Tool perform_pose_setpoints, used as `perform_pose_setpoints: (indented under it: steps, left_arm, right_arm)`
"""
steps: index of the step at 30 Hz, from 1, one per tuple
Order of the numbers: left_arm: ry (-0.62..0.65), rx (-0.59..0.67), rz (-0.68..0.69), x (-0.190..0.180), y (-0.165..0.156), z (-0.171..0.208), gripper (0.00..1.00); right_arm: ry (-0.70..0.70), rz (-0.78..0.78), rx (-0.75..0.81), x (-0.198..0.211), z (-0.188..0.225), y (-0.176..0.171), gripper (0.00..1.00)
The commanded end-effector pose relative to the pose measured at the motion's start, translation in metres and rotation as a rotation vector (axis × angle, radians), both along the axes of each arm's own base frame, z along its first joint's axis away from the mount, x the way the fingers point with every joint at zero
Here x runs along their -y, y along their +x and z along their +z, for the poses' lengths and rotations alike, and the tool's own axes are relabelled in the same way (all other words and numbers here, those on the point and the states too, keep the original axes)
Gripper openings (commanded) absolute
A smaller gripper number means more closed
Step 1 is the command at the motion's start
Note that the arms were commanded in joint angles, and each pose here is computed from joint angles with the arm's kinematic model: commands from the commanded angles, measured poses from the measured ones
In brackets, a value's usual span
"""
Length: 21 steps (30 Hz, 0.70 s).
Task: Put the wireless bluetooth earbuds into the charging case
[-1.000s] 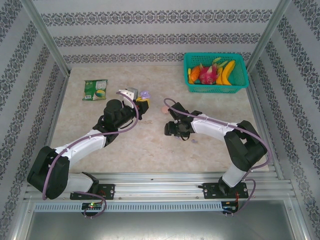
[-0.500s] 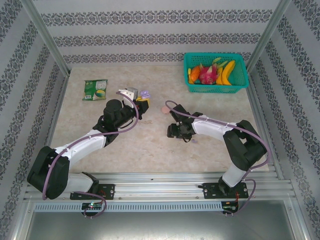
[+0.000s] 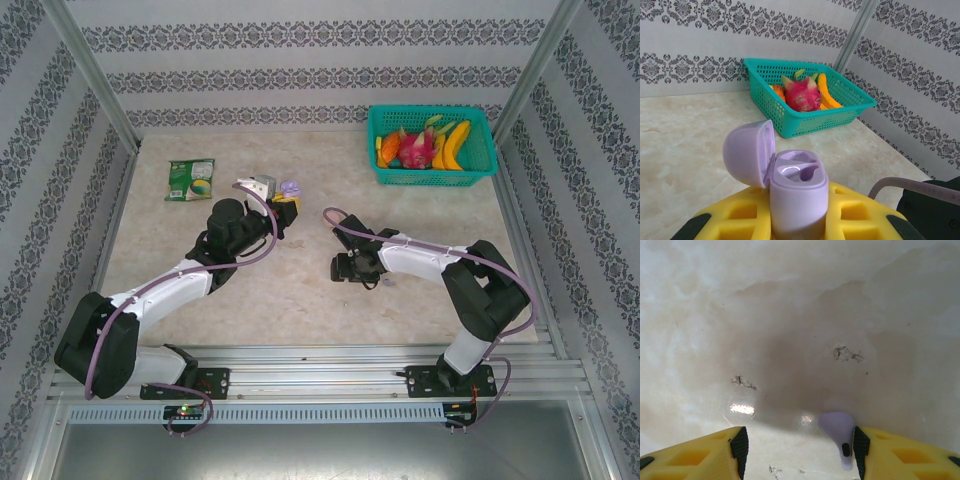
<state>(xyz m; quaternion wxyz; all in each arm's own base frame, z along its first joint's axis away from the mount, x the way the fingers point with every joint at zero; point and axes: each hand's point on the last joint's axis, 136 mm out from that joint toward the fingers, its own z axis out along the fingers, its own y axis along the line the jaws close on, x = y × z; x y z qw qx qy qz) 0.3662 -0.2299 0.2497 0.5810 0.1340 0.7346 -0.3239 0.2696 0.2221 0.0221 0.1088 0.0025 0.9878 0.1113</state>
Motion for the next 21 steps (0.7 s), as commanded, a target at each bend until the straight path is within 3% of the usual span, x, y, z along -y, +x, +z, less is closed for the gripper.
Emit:
perform_pose_setpoints:
  steps: [1, 21]
  left_arm:
    - [-0.033, 0.059, -0.030, 0.0090, -0.0020, 0.0194, 0.00]
    - [-0.031, 0.052, -0.044, 0.0123, -0.0022, 0.0171, 0.00]
  right_arm:
    - [-0.062, -0.025, 0.000, 0.0106, -0.0029, -0.0024, 0.59]
    - [-0.133, -0.023, 0.004, 0.0103, -0.0110, 0.0061, 0.52]
